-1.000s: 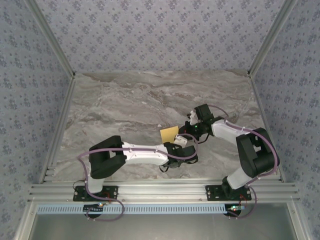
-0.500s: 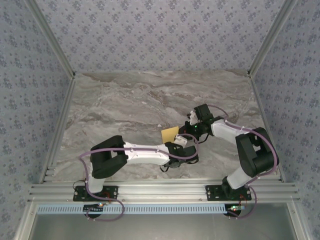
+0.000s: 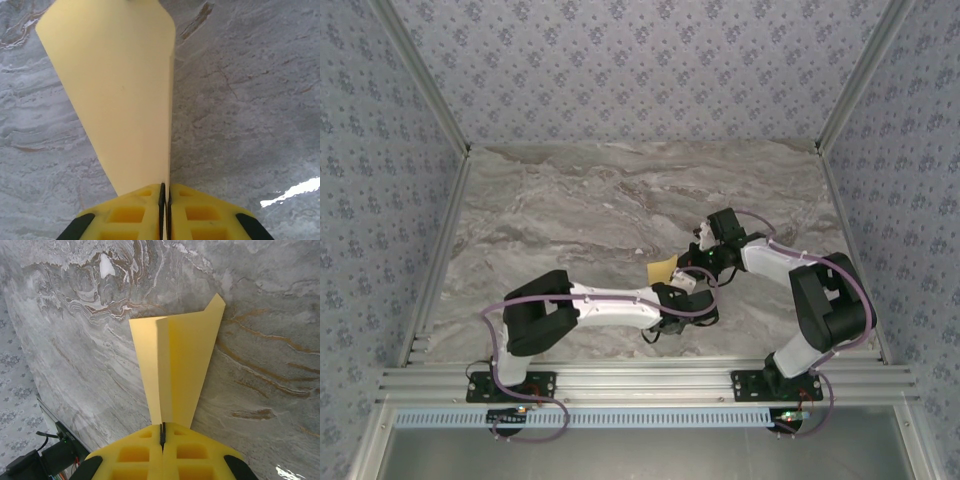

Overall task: Fold a paper plane with a square sheet of paper (fold left side to right side)
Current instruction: Fold the wing for the fifth time at the center of the table.

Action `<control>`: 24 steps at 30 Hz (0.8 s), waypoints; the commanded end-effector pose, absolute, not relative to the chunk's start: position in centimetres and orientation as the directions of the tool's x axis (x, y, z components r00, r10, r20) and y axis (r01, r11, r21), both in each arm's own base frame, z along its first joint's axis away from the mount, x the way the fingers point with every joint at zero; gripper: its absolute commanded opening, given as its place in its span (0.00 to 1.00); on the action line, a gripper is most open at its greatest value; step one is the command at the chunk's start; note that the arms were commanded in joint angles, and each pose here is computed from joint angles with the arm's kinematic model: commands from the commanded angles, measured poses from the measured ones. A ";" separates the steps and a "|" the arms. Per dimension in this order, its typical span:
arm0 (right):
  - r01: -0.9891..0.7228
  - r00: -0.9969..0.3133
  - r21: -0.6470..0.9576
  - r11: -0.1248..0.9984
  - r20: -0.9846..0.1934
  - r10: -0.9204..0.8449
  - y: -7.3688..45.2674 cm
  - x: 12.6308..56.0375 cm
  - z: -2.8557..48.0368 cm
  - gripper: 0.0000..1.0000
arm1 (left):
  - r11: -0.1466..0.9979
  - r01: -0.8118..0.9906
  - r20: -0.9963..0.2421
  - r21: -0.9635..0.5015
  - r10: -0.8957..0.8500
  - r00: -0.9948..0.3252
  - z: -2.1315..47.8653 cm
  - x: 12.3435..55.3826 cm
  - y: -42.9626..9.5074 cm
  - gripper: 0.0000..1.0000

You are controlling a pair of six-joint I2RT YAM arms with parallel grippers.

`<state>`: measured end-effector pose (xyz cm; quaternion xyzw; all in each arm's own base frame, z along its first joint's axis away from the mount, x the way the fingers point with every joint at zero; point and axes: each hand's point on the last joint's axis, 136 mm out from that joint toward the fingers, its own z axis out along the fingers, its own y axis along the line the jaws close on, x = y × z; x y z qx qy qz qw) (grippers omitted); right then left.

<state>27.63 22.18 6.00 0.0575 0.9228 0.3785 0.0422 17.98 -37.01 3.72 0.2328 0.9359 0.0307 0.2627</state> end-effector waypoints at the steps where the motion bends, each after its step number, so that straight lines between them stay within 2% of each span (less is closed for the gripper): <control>1: 0.065 -0.992 0.698 0.713 -0.033 0.123 22.4 27.9 6.2 0.04 | 0.896 0.425 -0.479 0.125 0.430 -0.765 3.6 18.0 -37.1 0.10; 5: 0.060 -0.993 0.694 0.718 -0.034 0.115 22.4 27.9 6.2 0.05 | 0.906 0.422 -0.477 0.044 0.390 -0.788 3.2 17.9 -37.6 0.09; 15: 0.074 -0.992 0.685 0.725 -0.026 0.126 22.0 28.2 5.9 0.04 | 0.909 0.414 -0.487 0.046 0.382 -0.785 3.8 18.1 -37.4 0.10; 19: 0.058 -0.991 0.709 0.702 -0.044 0.126 22.2 28.6 6.9 0.07 | 0.902 0.431 -0.489 0.028 0.388 -0.781 4.6 18.0 -37.8 0.09; 20: 0.015 -0.991 0.712 0.702 -0.084 0.107 22.1 28.9 7.4 0.08 | 0.902 0.432 -0.489 0.017 0.384 -0.783 4.8 18.0 -37.9 0.09; 24: -0.042 -0.975 0.713 0.700 -0.181 0.126 21.1 29.8 9.7 0.34 | 0.904 0.421 -0.468 -0.070 0.343 -0.814 5.0 18.0 -38.1 0.08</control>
